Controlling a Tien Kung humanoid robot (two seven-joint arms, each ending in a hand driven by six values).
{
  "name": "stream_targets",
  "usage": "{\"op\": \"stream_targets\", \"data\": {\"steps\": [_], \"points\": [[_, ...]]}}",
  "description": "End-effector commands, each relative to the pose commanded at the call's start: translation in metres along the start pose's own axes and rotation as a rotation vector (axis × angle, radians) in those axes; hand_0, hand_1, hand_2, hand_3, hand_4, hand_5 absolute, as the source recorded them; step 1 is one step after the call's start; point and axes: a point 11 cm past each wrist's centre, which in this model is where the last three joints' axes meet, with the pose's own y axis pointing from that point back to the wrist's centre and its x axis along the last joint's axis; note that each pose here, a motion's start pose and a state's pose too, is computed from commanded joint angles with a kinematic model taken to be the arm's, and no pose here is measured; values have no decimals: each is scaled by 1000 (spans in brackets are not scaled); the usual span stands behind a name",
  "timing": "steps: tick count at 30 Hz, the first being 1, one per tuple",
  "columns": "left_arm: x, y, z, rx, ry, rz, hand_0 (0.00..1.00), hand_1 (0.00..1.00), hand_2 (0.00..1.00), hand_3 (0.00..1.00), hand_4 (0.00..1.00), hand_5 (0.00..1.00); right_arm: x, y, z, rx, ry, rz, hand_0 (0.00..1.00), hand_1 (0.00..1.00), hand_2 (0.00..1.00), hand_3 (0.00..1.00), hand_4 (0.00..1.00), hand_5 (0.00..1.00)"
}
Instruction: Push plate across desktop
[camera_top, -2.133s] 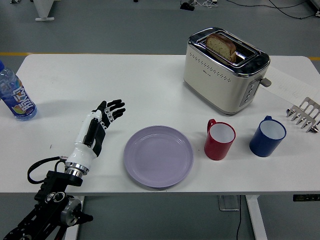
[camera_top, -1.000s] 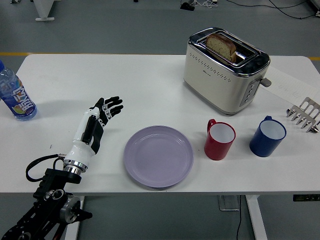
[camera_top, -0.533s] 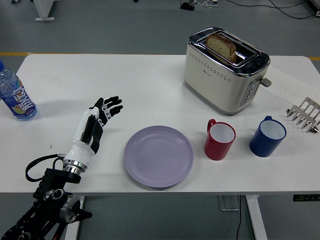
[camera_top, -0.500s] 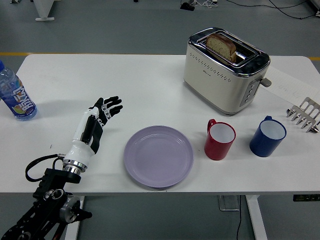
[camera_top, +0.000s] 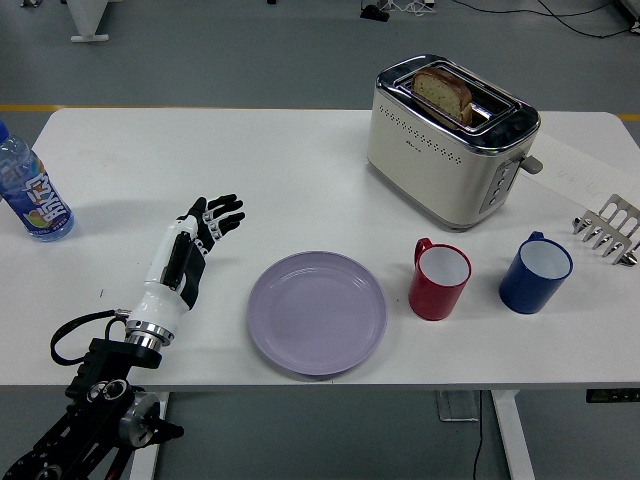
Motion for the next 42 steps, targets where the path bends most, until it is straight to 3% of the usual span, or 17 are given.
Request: {"op": "stream_targets", "data": {"steps": [13, 42], "points": [[-3, 1, 1, -2, 2, -7, 796, 748, 772, 704, 533, 998, -4, 0, -1, -2, 3, -2, 576, 532, 694, 630, 451, 481], [-6, 8, -11, 37, 3, -14, 796, 748, 772, 704, 531, 998, 7, 0, 5, -22, 31, 24, 575, 533, 691, 629, 434, 493]]}}
